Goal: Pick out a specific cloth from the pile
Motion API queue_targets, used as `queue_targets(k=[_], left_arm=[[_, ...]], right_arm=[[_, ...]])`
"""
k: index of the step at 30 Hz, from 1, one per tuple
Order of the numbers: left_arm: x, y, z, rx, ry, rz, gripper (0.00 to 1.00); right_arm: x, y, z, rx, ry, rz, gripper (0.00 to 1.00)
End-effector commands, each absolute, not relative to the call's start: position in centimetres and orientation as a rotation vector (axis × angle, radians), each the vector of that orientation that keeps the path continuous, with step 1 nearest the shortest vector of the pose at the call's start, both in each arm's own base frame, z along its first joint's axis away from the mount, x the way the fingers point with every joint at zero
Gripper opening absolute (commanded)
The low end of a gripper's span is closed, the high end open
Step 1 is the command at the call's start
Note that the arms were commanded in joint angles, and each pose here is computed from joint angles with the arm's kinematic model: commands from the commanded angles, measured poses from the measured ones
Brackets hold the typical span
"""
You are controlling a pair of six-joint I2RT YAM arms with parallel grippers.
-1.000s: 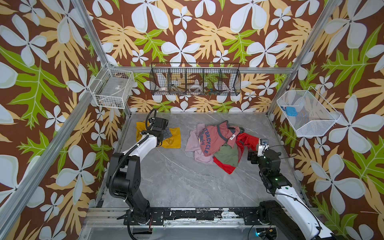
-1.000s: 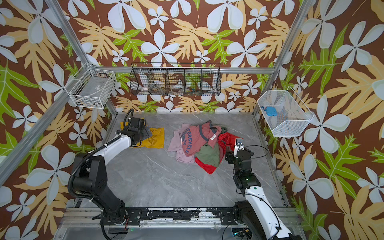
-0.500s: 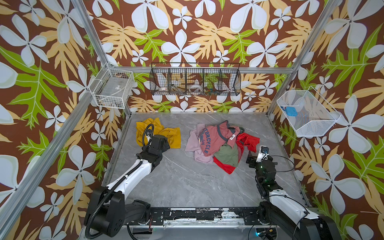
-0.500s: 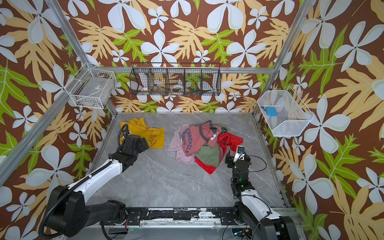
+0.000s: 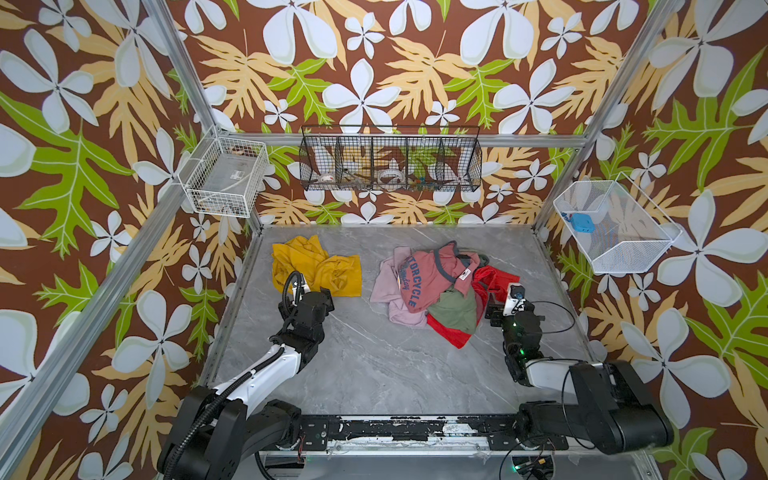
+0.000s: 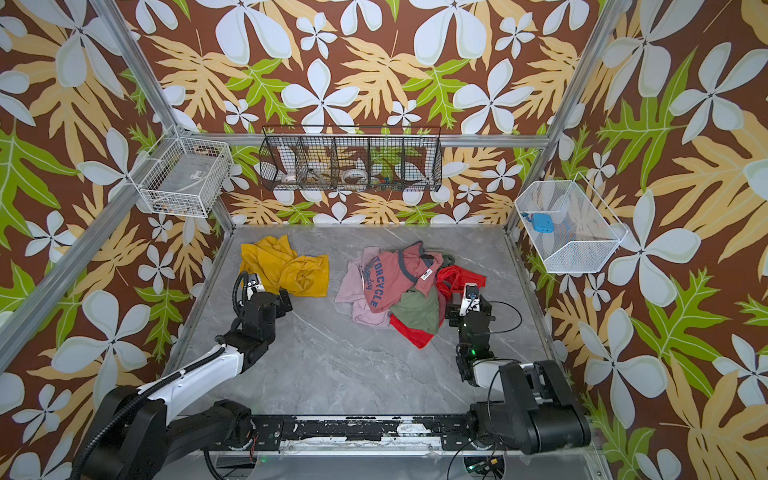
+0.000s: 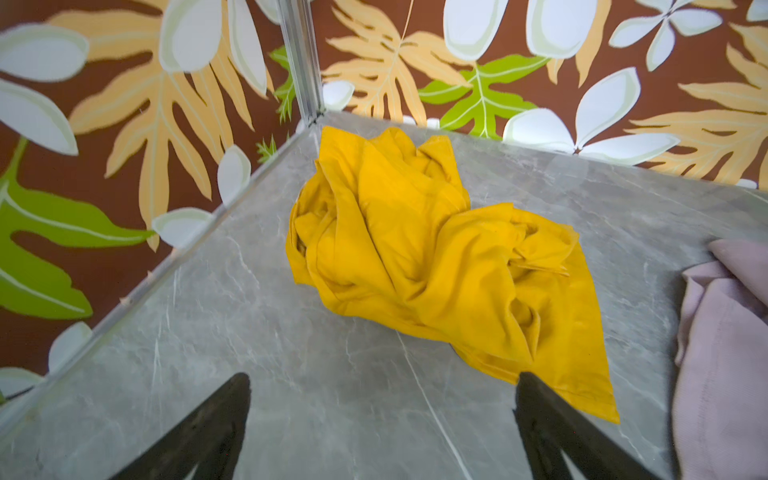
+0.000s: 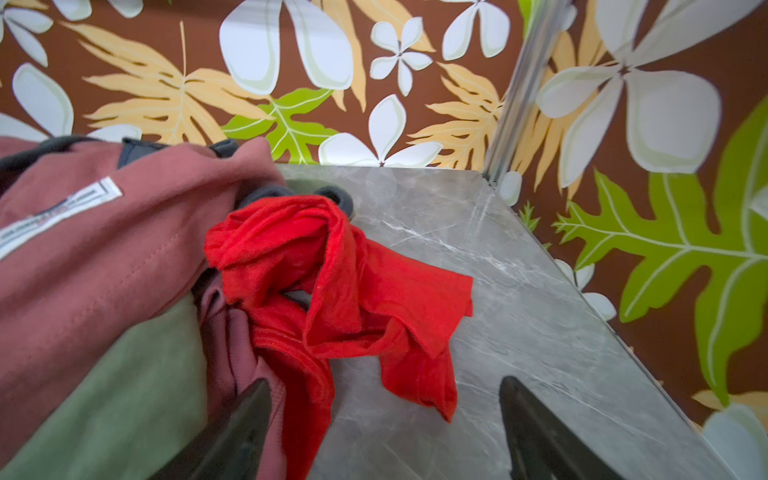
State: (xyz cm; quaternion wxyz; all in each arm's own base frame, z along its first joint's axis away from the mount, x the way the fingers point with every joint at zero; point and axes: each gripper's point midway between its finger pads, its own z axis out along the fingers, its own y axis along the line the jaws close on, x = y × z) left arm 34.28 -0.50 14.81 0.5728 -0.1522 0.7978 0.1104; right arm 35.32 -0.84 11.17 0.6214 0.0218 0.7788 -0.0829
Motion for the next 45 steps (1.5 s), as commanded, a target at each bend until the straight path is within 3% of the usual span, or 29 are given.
queue_targets(k=[1,6,14,18,45], left_arm=[[35.2,0.1,18.5,-0.318,1.651,0.264,1.00],[36.0,0.9,15.7,-0.283,1.692,0.257,1.00],[33.6,3.1,15.8,-0.319,1.522,0.070,1.00],[34.4,2.9,15.5,-0.302,1.559,0.071,1.00],[35.4,0.8,14.9,-0.179,1.621,0.017,1.00]], right_arm=[[36.1,-1.0,11.8,0.054,1.743,-0.187,0.86],[36.5,-0.9,11.6,0.039,1.763,-0.161,0.89],[37.0,-1.2,11.4,0.050,1.782,-0.120,0.97],[37.0,-1.2,11.4,0.049,1.783,-0.119,0.99],[37.0,-1.2,11.4,0.050,1.783,-0.120,1.00]])
